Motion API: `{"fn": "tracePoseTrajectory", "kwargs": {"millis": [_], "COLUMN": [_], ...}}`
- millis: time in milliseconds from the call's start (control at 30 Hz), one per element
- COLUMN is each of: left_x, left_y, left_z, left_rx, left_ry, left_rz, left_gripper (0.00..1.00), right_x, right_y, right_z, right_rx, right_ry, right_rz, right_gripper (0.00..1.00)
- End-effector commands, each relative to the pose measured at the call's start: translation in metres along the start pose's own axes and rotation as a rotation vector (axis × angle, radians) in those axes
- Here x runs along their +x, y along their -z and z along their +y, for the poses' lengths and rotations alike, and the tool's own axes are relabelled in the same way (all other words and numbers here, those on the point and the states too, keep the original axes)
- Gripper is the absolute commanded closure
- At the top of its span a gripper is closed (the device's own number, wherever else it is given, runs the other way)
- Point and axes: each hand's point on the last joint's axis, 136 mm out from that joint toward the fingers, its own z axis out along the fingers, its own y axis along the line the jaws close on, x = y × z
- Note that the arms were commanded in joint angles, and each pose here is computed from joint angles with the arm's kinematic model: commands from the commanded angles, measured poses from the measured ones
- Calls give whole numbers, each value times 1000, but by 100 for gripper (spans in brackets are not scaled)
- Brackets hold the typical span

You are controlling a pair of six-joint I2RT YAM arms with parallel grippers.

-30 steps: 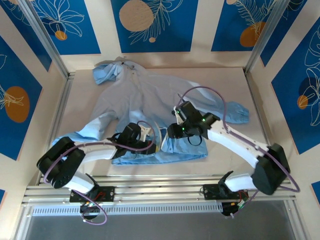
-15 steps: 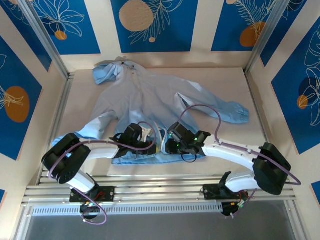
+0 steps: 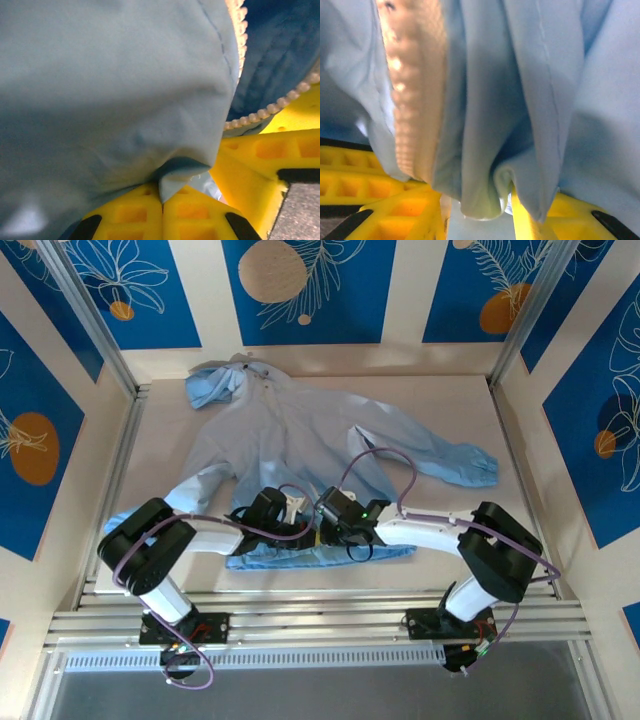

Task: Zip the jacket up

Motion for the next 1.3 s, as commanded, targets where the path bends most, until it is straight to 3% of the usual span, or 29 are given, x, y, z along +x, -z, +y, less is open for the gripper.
{"fn": "tracePoseTrajectory", "kwargs": {"millis": [0,133,233,333,433,633,933,1267], "left_x": [-4,-2,-3,-6,-14,-37,-65,-69], "left_y": [-4,-5,-2,4,18,62,135,170], "left_z": [-4,-1,0,2,0,-17,-86,-129], "left_rx": [44,44,47,50,68,101,169,315], "left_ry": [12,22,26,32,41,-7,-283,-464], "left_rz": [1,6,-3,-16,-51,-136,-288,-466], "left_gripper": [100,100,100,100,100,100,100,100], "right_x": [-13,-7,-1,-6,-17,-29,-23,-37], "right_y": [-6,-22,-29,-17,7,56,133,157], "right_z": [2,4,5,9,15,25,46,63], "right_rx": [18,6,5,-18,-70,-256,-585,-705], "right_ry": [-17,-19,-4,40,102,248,675,850], "right_rz": [-47,-2,21,-14,-73,-140,-168,-260], "right_gripper": [62,66,84,95,100,100,100,100]}}
